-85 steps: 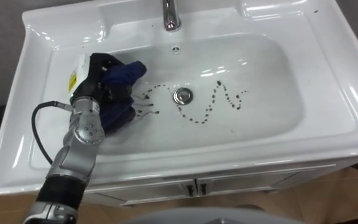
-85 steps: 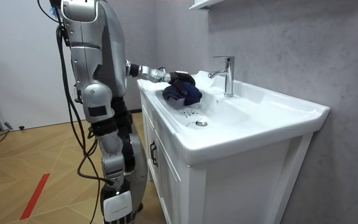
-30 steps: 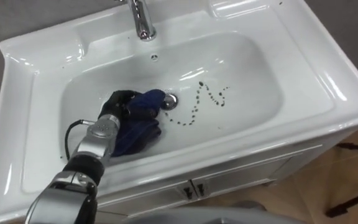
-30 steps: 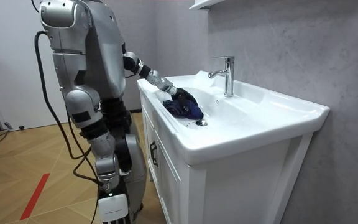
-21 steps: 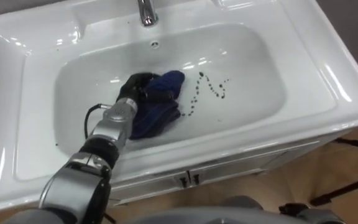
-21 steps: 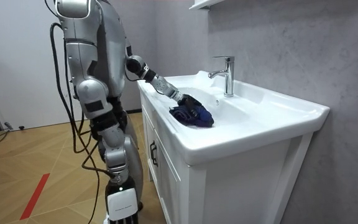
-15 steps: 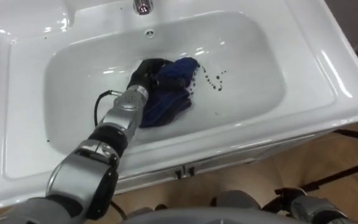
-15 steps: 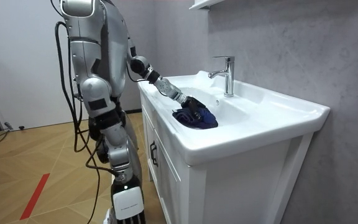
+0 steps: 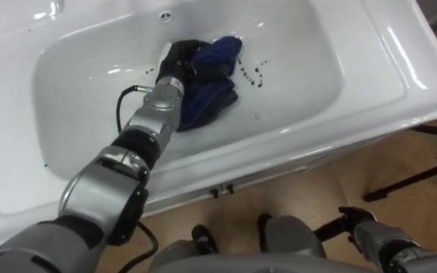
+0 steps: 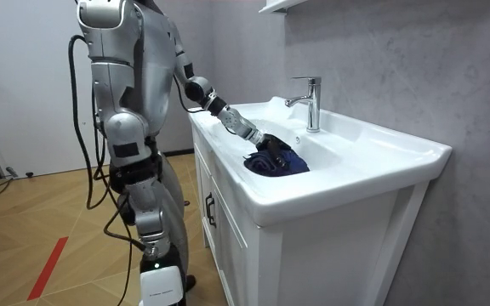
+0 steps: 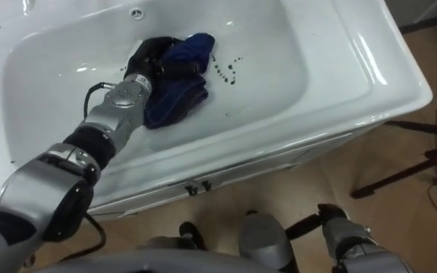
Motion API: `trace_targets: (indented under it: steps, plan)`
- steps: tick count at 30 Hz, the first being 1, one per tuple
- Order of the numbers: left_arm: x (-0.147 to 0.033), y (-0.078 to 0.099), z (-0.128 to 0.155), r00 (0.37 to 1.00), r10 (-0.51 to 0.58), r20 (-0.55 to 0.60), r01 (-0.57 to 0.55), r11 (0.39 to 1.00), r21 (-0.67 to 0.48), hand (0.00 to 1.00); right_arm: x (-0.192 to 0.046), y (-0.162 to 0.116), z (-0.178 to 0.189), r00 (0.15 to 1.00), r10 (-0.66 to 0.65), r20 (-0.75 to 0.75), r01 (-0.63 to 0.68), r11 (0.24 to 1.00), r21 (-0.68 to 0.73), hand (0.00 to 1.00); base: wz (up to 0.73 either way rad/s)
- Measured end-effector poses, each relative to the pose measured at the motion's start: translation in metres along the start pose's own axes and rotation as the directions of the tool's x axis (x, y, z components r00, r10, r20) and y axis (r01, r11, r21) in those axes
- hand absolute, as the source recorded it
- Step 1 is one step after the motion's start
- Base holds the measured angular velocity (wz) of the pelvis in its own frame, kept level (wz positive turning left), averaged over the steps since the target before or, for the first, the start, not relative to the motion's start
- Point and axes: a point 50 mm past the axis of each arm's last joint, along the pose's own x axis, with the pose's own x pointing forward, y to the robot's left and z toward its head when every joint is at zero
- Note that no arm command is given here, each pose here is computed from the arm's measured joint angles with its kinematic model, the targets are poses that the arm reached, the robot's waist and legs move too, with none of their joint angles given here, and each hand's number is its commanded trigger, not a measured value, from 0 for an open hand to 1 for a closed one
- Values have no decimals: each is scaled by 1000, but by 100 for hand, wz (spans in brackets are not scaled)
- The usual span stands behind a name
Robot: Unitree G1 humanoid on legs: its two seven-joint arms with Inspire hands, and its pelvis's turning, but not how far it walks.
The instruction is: Wipe basin
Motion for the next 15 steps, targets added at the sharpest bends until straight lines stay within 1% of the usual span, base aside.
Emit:
trace_targets:
  steps: [2,6,10,15]
  plan:
    - [2,-4,8,1000,-11,18,11,1000,8,100,0,2,4,1000,7,16,-7,1000,-5,0,-13]
    - [2,-5,12,999,-15,36,15,1000,7,100,0,3,4,1000,14,19,-14,1000,20,0,-15]
    - [2,-7,13,999,-27,41,28,1000,-6,100,0,4,7,999,24,25,-24,1000,13,0,0]
    - [1,-15,18,996,-69,64,67,997,33,100,0,4,12,999,33,22,-33,999,-11,0,8]
